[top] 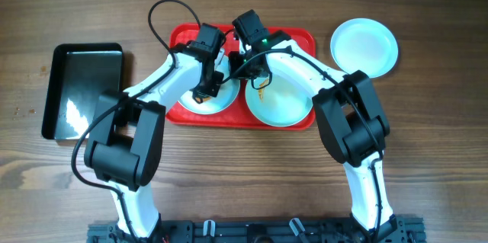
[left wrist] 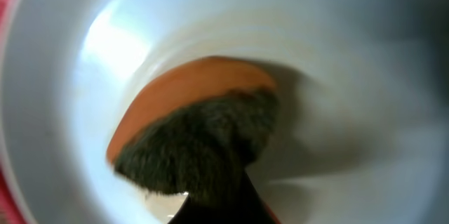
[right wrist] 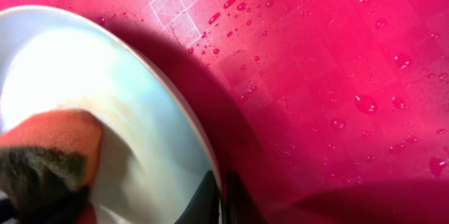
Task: Clean dirty plates on tray and stack at the side
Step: 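Scrub the held plate with the sponge in the left gripper, then lift the scrubbed plate with the right gripper and stack it on the side plate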
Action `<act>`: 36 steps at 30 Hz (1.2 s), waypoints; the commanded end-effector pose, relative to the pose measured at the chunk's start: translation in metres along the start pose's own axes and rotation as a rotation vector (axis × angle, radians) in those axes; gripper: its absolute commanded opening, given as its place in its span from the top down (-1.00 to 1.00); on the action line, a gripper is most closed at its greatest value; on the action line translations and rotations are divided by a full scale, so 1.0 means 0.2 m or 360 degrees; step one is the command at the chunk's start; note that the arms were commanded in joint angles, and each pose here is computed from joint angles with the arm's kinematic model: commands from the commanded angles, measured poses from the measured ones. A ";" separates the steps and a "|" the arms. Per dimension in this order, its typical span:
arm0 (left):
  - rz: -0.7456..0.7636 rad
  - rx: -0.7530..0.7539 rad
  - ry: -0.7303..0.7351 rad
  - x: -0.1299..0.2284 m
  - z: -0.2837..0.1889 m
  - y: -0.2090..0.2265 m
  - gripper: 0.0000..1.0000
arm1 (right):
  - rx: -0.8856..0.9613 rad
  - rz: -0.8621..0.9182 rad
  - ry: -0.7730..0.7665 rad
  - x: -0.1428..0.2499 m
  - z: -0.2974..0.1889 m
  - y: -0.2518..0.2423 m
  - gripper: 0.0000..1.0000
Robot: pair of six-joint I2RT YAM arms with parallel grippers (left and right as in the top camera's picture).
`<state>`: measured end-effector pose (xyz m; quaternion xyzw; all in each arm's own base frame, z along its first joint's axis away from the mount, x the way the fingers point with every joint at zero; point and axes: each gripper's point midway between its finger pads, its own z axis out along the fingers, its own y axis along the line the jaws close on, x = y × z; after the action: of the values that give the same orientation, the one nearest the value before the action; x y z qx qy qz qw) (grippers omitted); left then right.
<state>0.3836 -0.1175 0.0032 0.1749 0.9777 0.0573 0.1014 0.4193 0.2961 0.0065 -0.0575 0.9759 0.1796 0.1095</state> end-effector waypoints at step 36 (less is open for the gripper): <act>-0.0810 0.0567 -0.0234 0.01 -0.53 0.23 0.92 | 0.2076 -0.1216 -0.1069 -0.51 -1.60 0.15 0.92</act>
<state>0.3752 -0.0732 0.1150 -0.0602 0.9750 -0.1441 0.1581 0.4694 0.2204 0.2918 -0.2349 0.7545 -0.3767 0.4833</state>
